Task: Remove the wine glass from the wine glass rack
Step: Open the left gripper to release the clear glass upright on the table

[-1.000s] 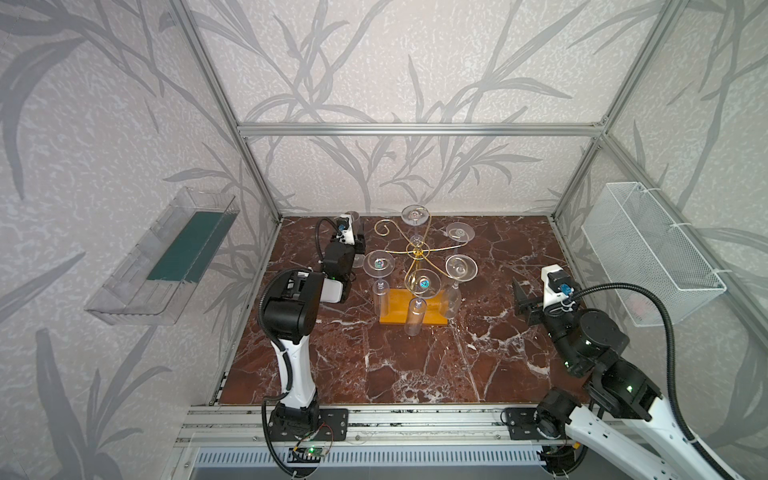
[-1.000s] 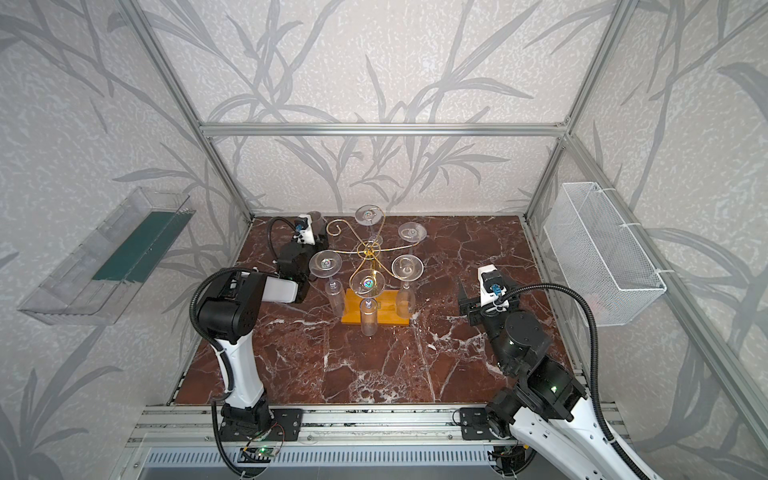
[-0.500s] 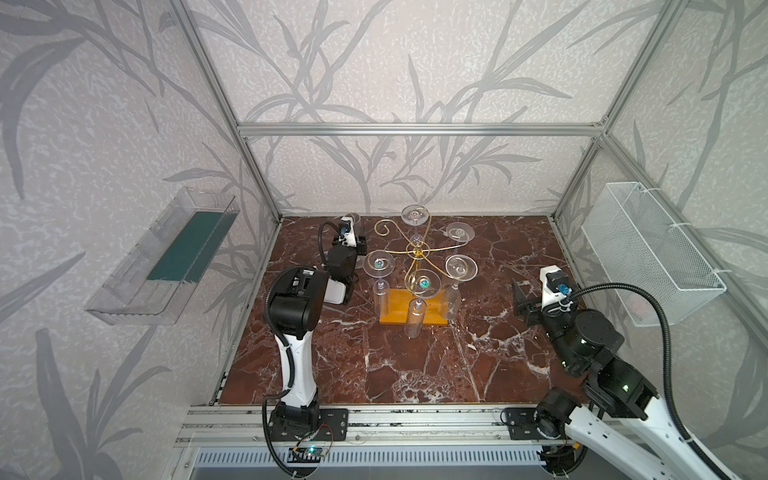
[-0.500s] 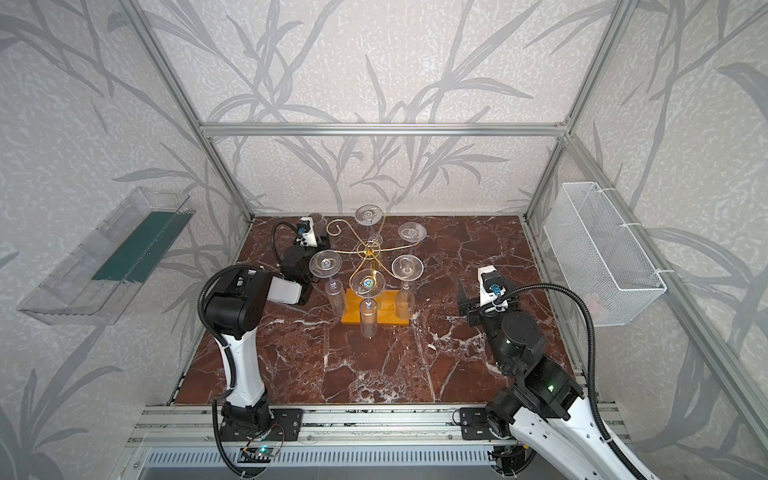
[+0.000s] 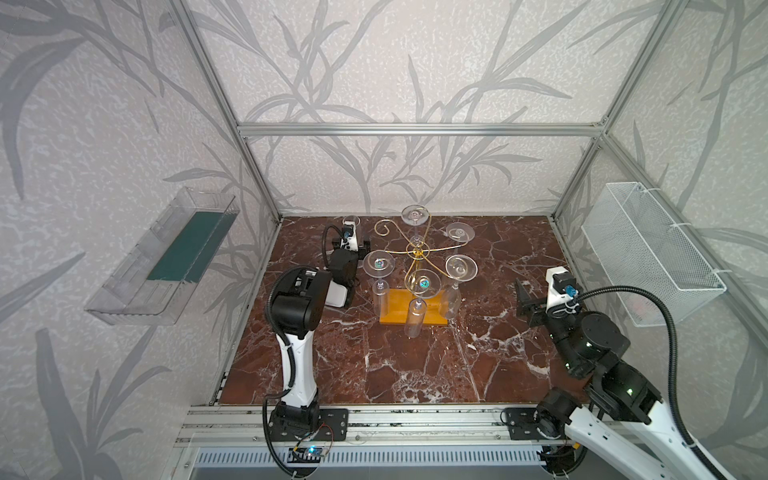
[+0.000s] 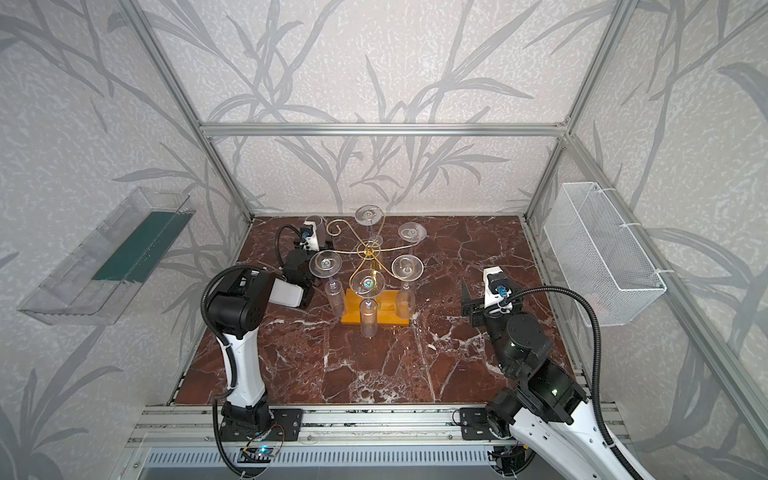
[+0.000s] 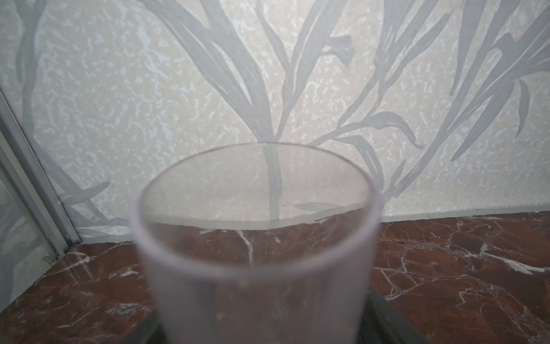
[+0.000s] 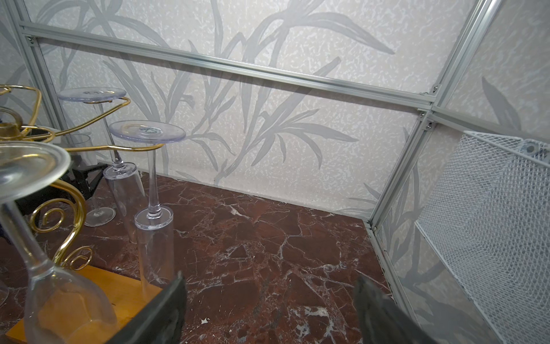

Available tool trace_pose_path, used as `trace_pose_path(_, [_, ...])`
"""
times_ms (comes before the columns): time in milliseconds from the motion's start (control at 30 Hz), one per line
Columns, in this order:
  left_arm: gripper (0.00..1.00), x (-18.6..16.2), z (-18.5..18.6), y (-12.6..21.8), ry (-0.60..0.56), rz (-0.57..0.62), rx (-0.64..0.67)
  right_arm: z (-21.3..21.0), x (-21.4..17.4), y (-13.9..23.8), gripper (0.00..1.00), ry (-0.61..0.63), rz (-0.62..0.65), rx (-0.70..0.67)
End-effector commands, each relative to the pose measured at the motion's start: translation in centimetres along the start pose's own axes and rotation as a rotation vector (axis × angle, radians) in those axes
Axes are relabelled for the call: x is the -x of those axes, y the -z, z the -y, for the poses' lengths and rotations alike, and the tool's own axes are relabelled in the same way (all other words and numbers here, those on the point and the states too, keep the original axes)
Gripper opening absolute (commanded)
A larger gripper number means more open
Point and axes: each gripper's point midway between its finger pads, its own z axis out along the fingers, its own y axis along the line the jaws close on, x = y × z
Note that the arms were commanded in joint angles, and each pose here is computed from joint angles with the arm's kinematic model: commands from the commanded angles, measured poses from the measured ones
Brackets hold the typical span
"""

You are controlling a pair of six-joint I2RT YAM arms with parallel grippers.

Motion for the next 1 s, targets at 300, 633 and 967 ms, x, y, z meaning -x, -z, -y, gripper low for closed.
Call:
trace_pose_path(300, [0.99,2.9,-1.3,1.7,-0.001,0.057,0.069,0.7,0.9,1.0,0.86,-0.035,0.040,0.000])
trace_pose_path(633, [0.99,6.7,-2.1,4.6,0.041,0.088,0.084,0.1,2.6,1.6,0.86,-0.030,0.072,0.057])
trace_pose_path(967, [0.99,11.7,-3.1,8.7,0.125,0.107,0.099,-1.0,6.0,2.1,0.86,-0.021,0.099,0.145])
